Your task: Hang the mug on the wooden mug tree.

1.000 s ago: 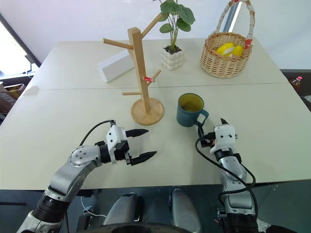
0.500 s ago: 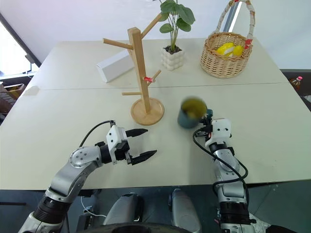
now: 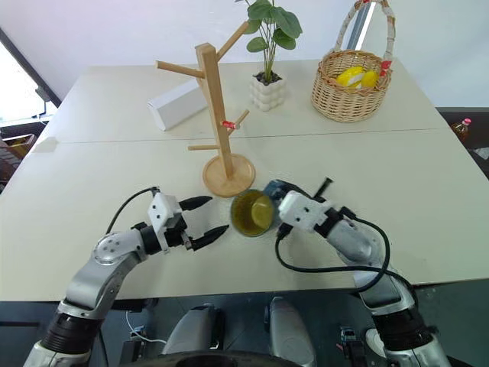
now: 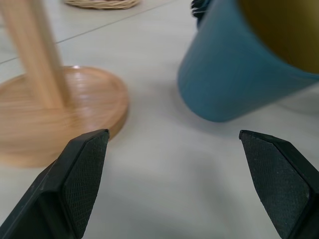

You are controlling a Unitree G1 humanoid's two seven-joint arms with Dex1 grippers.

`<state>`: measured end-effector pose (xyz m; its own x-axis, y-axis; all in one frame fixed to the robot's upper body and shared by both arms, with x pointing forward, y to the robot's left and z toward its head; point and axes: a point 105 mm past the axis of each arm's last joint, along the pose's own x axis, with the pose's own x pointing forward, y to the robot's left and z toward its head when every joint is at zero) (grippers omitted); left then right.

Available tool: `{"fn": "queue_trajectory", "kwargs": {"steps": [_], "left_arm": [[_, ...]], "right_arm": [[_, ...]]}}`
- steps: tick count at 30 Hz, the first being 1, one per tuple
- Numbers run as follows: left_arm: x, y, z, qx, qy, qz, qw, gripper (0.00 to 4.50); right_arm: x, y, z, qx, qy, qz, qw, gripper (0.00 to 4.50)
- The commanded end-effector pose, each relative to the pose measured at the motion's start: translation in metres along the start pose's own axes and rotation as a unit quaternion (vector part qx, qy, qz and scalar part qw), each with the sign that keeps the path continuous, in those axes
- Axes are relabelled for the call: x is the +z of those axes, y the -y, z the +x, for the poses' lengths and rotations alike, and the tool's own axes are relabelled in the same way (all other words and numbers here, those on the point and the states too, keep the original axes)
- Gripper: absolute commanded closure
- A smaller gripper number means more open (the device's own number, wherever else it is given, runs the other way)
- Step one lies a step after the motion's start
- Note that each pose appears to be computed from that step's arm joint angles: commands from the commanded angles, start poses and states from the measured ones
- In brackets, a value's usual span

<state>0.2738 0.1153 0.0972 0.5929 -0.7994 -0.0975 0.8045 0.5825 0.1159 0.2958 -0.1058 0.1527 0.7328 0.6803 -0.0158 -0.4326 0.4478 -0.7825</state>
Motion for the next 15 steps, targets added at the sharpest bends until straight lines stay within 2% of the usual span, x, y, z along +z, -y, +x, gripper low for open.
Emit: {"fn": "queue_trajectory", "kwargs": {"steps": [1, 8, 15], "left_arm": [[0.015, -0.013, -0.011, 0.021, 0.027, 0.016, 0.999, 0.00], [0.033, -0.033, -0.030, 0.056, 0.044, 0.034, 0.997, 0.00], [0.055, -0.039, -0.039, 0.045, 0.064, 0.023, 0.997, 0.00]], "right_arm": [[0.027, 0.024, 0.007, -0.003, 0.025, -0.040, 0.999, 4.47], [0.054, 0.057, 0.024, -0.006, 0.029, -0.051, 0.998, 4.47], [0.064, 0.077, 0.034, -0.019, 0.018, -0.061, 0.998, 4.47]]}}
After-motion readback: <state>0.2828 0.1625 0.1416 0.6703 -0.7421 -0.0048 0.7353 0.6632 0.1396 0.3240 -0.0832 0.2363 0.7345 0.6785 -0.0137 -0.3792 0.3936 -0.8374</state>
